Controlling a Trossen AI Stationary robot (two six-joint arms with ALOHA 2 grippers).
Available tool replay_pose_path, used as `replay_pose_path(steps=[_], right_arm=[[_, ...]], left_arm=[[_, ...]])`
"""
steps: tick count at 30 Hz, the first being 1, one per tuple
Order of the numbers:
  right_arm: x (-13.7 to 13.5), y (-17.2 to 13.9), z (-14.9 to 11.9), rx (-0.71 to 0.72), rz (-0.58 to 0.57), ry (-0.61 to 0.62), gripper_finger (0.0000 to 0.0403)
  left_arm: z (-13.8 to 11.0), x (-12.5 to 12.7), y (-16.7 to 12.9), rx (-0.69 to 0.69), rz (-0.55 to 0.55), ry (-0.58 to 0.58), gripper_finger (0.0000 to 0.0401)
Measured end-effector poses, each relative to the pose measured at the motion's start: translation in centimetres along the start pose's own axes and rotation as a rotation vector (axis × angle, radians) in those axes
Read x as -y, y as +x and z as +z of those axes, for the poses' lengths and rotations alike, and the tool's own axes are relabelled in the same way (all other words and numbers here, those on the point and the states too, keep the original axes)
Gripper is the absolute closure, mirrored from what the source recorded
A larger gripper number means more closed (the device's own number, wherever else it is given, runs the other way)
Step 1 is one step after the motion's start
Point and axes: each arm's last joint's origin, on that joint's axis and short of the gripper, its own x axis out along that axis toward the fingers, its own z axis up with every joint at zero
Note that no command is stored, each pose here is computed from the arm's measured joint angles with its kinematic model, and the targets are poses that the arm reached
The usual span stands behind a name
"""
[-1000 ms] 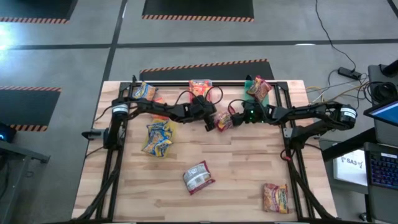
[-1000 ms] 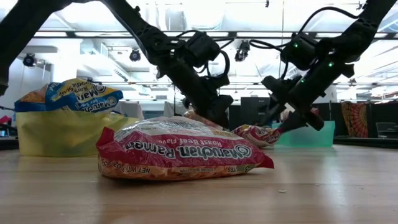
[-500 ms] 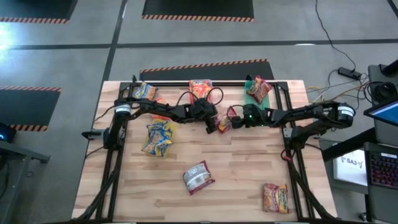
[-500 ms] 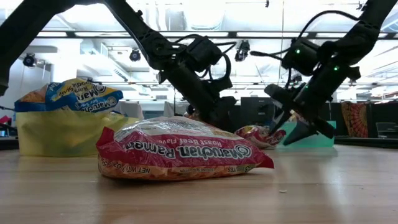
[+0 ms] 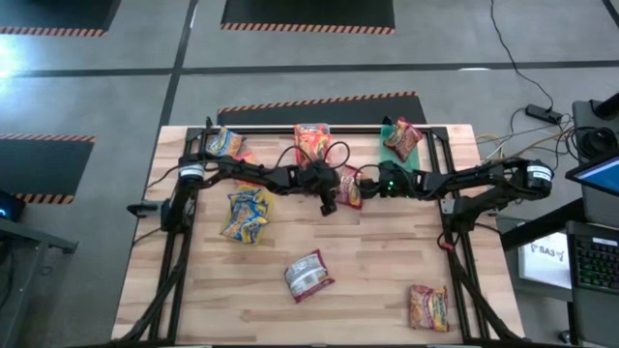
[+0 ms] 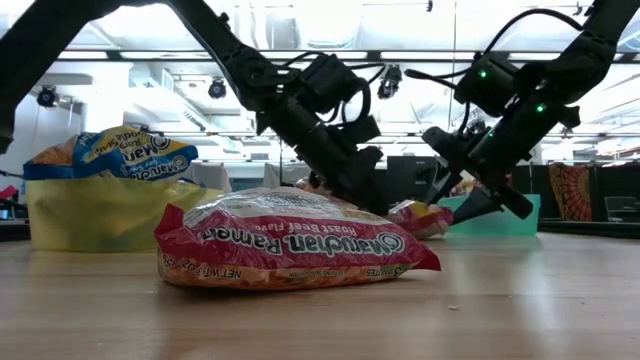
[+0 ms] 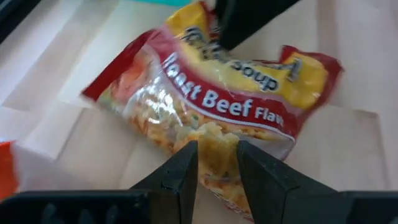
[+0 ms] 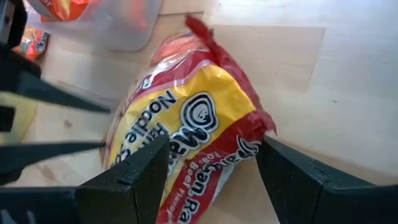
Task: Sort Maruchan noodles
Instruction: Put the red noodle pack into the green bin
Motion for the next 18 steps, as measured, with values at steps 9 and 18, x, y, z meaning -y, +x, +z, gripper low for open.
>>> replay_pose_path(steps=[9,18], right_arm=[[-0.1,0.0,0.0,0.003,0.005,-0.002,0.0177],[0.1,0.0,0.0,0.001,0.002,0.009,0.0177]], left_arm=[[0.7,1.4,-0.2,0.044,-0.105,0.019,0.0304],[0.6,-1.0,-0.4,0.004,0.139,0.009,0.0304]])
